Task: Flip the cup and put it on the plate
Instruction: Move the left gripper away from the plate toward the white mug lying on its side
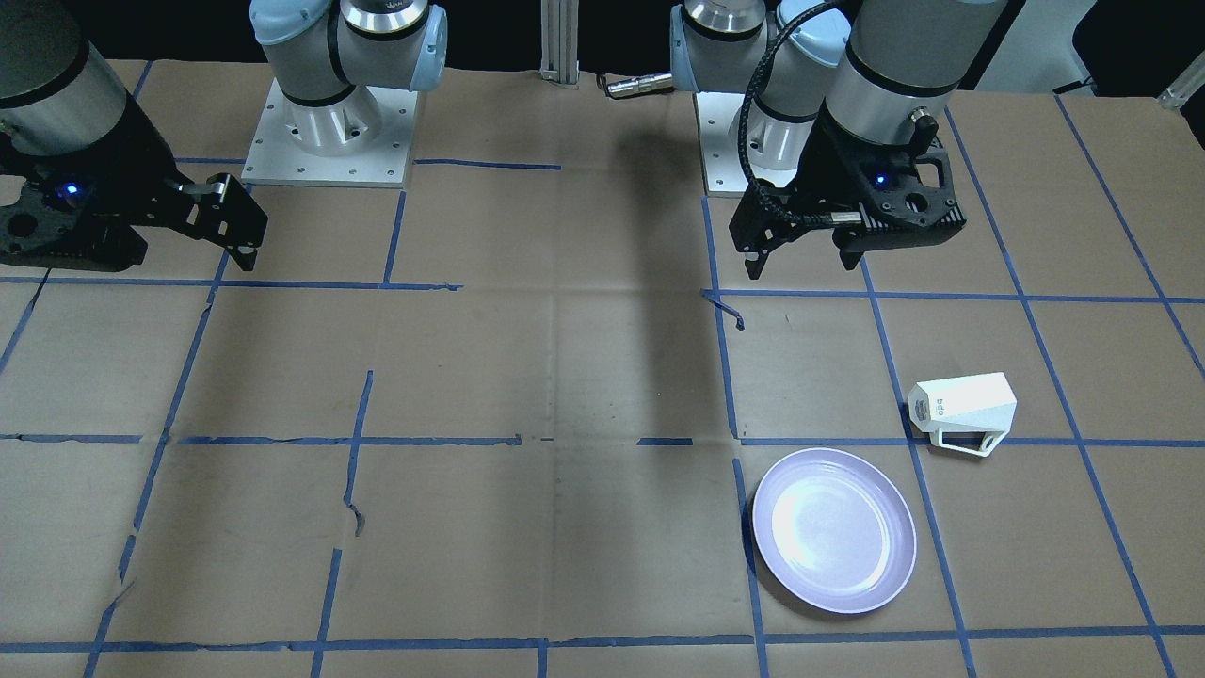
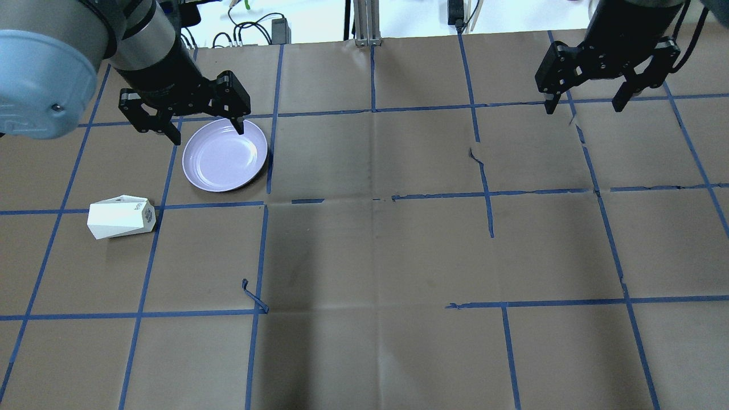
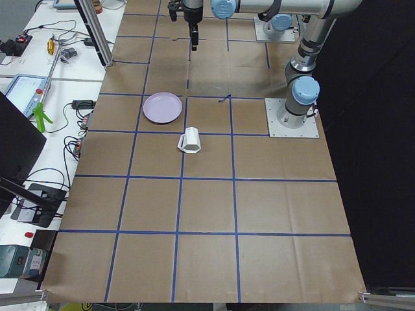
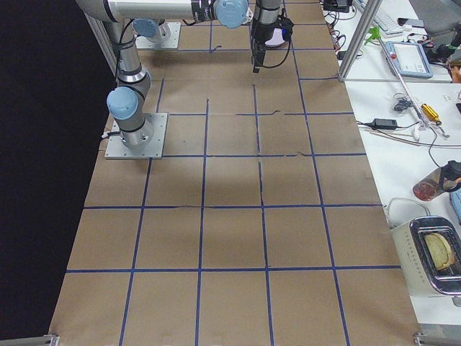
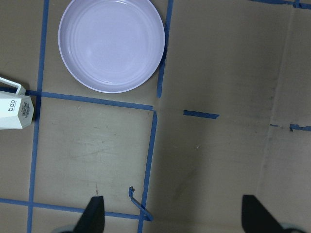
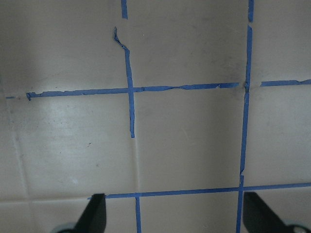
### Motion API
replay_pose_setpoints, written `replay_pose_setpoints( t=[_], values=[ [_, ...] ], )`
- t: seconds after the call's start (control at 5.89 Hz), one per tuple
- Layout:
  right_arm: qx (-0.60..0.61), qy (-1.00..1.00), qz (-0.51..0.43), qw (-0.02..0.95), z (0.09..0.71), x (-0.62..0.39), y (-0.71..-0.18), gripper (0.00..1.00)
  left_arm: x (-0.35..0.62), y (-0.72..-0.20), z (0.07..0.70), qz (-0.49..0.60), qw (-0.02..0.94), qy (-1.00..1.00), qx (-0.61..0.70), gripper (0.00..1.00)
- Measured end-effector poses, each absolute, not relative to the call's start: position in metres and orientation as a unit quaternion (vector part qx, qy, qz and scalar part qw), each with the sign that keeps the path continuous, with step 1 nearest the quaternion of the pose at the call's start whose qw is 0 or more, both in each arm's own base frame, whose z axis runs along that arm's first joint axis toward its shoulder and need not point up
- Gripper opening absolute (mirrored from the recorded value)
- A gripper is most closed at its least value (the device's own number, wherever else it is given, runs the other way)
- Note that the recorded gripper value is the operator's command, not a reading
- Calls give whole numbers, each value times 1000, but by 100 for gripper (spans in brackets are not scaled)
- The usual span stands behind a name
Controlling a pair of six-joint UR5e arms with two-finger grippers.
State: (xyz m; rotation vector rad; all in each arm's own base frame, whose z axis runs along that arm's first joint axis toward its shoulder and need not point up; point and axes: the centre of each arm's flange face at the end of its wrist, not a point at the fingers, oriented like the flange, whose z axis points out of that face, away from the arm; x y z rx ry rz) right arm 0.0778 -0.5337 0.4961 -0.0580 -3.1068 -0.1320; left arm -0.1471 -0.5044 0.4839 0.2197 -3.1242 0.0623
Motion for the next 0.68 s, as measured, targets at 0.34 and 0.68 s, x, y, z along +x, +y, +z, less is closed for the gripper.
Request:
replay_pose_setpoints(
  t=[0.34,0.68],
  values=[
    [-19,-999,-42,16,496,78,-534,100,-147,-496,492,26,5,-997,70,99],
    [-19,-999,-42,16,496,78,-534,100,-132,-497,494,25,2,-998,54,99]
  ],
)
